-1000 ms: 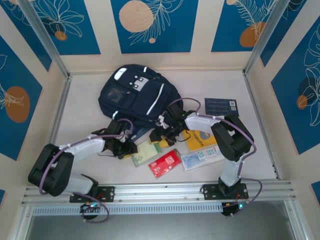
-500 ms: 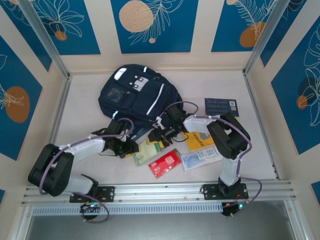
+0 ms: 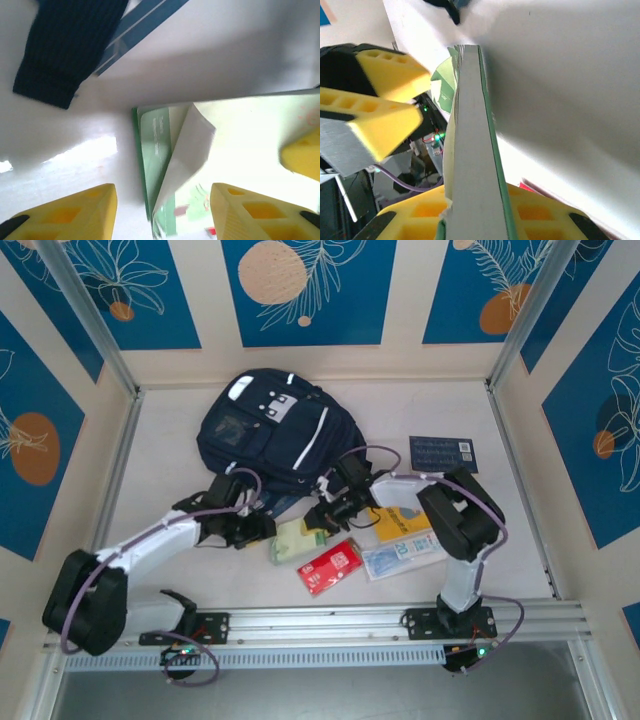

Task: Pack the student bag
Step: Open the student bag at the top-center of the table.

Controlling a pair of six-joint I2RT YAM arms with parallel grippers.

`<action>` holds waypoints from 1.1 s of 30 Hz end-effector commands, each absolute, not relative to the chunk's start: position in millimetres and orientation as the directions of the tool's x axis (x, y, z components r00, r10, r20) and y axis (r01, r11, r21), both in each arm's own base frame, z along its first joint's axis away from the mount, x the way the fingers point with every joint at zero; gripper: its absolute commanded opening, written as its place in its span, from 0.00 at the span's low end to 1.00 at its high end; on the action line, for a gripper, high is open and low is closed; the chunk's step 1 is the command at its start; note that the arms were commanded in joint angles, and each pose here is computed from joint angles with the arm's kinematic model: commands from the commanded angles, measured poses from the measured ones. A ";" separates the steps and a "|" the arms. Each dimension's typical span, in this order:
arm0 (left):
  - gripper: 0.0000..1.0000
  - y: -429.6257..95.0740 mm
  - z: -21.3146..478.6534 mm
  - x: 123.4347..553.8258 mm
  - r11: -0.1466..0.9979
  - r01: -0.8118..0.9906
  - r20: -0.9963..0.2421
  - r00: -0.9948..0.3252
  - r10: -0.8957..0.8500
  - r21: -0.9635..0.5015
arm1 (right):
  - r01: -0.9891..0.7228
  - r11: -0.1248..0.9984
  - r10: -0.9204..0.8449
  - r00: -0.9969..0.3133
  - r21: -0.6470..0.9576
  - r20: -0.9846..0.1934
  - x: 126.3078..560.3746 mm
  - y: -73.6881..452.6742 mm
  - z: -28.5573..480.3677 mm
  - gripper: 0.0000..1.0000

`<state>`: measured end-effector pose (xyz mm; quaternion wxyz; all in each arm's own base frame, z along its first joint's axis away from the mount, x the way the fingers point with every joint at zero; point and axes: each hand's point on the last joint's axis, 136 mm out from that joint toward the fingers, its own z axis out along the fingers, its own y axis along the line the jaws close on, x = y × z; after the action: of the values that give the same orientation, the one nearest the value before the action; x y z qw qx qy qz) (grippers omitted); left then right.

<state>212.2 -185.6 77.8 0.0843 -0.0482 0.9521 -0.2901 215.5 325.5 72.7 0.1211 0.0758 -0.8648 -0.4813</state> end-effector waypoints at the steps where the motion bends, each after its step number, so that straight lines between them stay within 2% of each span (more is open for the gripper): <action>1: 0.54 -182.4 119.1 227.7 0.849 0.040 -0.254 -0.961 -0.112 -0.527 | -0.035 0.549 -0.180 -0.981 0.835 0.078 224.8 304.6 94.3 0.14; 2: 0.54 -183.2 128.2 233.4 0.854 0.066 -0.281 -0.955 -0.096 -0.516 | -0.040 0.566 -0.163 -0.985 0.823 0.063 225.5 297.6 97.2 0.11; 7: 0.55 -197.6 161.8 268.9 0.879 0.202 -0.372 -0.928 0.031 -0.431 | -0.048 0.642 -0.050 -0.999 0.765 -0.020 232.2 260.4 109.4 0.11; 12: 0.56 -222.1 198.1 318.3 0.892 0.316 -0.456 -0.878 0.146 -0.323 | -0.034 0.722 0.126 -0.976 0.691 -0.180 248.7 208.5 128.2 0.11; 15: 0.57 -238.0 204.9 350.7 0.903 0.336 -0.469 -0.864 0.183 -0.267 | -0.029 0.748 0.199 -0.943 0.663 -0.265 252.8 185.6 140.3 0.11; 18: 0.57 -249.4 204.4 383.8 0.927 0.326 -0.476 -0.855 0.206 -0.186 | -0.070 0.784 0.197 -0.914 0.617 -0.355 250.8 175.1 149.9 0.11; 23: 0.56 -272.9 190.3 431.2 0.928 0.360 -0.493 -0.827 0.271 -0.095 | -0.081 0.794 0.206 -0.897 0.602 -0.391 248.1 166.1 156.9 0.11; 29: 0.54 -291.8 157.4 476.2 0.910 0.381 -0.481 -0.836 0.264 -0.162 | -0.074 0.788 0.233 -0.883 0.611 -0.407 241.2 156.1 158.5 0.12; 33: 0.51 -300.1 133.4 488.9 0.886 0.367 -0.442 -0.870 0.218 -0.285 | -0.070 0.786 0.243 -0.879 0.614 -0.410 234.3 148.9 157.7 0.12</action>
<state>482.5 -300.0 136.4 0.2203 0.1565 0.9523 -0.1418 238.5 152.4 152.6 -0.2302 -0.0548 -0.9173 -0.3202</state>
